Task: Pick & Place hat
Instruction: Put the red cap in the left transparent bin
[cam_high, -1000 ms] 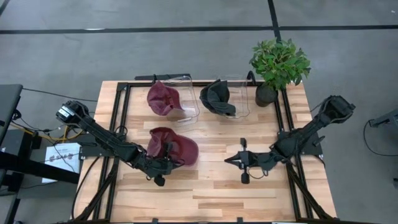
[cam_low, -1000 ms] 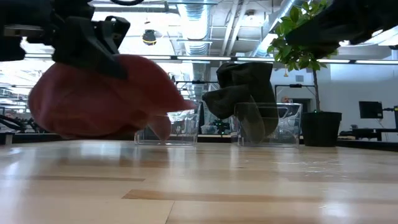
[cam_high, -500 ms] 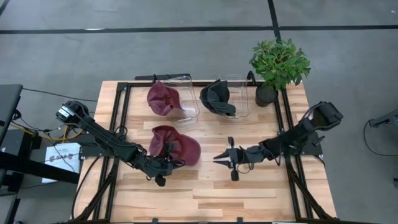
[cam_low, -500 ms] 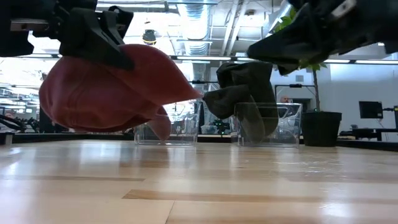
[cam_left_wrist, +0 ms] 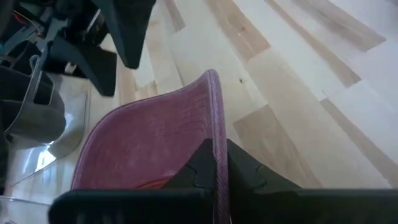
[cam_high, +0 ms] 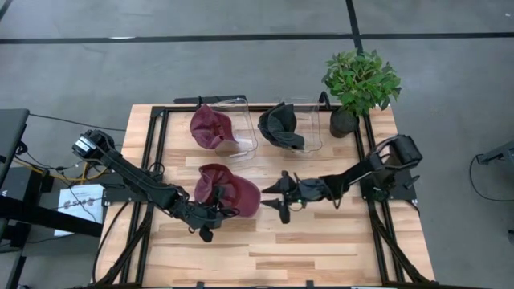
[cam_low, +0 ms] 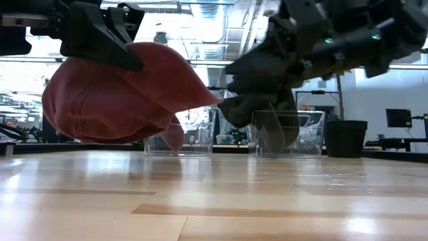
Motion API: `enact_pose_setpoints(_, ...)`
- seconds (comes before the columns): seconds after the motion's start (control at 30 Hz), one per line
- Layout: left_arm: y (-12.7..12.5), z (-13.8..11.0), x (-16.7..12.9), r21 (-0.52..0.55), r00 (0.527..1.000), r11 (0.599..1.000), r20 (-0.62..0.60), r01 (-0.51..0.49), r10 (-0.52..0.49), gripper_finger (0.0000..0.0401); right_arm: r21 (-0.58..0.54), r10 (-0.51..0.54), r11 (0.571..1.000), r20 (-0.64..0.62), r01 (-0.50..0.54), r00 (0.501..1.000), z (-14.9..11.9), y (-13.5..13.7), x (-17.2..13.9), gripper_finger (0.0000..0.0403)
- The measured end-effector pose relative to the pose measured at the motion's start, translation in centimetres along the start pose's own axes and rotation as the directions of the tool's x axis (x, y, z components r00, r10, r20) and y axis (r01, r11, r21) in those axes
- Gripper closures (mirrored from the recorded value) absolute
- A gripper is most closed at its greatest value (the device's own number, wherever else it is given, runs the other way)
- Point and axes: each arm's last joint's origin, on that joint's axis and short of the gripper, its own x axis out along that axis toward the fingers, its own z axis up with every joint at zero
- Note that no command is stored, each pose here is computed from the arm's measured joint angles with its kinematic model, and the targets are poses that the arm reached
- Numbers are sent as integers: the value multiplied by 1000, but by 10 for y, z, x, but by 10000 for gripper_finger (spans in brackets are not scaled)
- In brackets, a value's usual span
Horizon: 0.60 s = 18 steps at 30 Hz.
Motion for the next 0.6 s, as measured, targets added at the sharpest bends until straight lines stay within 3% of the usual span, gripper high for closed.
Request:
enact_pose_setpoints(0.3,0,0,0,-2,1000,1000,6,14,-14,387,11,18,1000,4,-18,1000,7,8,35,199)
enact_pose_setpoints(0.6,-1,0,0,-9,1000,1000,6,14,-14,387,22,-21,1000,-18,21,1000,8,0,40,211)
